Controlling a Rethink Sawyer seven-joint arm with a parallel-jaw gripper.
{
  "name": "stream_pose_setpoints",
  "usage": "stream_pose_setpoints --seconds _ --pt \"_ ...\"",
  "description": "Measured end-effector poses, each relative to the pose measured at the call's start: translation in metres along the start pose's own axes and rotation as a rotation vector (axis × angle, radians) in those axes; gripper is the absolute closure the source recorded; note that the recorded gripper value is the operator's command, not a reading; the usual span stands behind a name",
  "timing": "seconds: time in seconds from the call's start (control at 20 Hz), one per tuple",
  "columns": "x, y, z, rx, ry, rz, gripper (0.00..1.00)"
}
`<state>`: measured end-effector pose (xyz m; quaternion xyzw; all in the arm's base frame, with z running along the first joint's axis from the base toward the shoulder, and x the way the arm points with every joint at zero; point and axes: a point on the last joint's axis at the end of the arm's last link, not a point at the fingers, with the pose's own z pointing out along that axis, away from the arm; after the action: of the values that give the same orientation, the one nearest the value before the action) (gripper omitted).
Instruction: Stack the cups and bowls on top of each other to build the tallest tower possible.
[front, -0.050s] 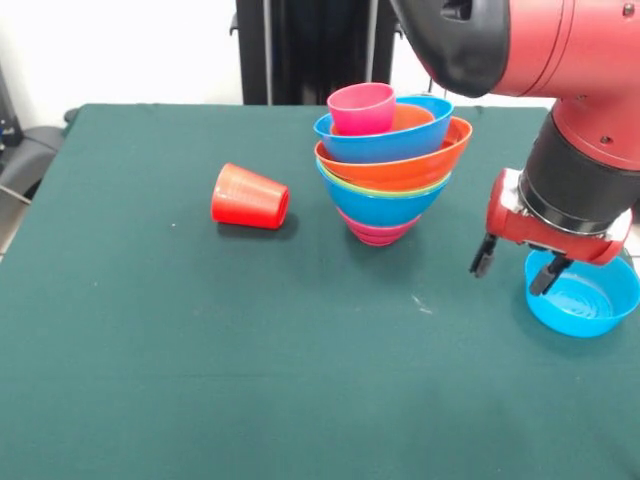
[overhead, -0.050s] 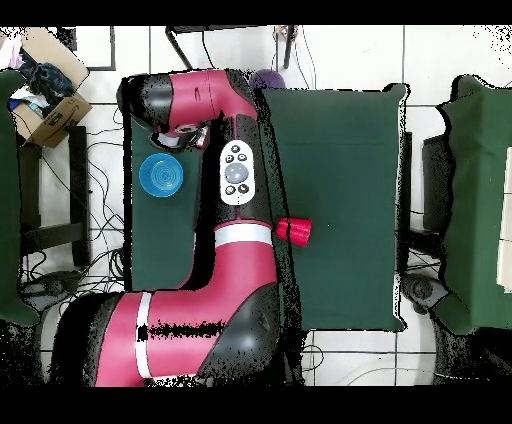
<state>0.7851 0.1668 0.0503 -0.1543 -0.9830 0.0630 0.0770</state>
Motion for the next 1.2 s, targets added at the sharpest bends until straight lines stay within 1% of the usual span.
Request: stream_pose_setpoints --seconds 0.15,0.45,0.9,1.2 --pt "-0.001 0.001 -0.003 -0.002 -0.005 0.001 0.0" --pt "-0.007 0.004 -0.013 -0.025 -0.017 0.012 0.0" --pt "-0.006 0.013 -0.023 -0.085 0.008 0.033 0.0" --pt "-0.001 0.02 -0.026 -0.11 0.024 0.037 0.0"
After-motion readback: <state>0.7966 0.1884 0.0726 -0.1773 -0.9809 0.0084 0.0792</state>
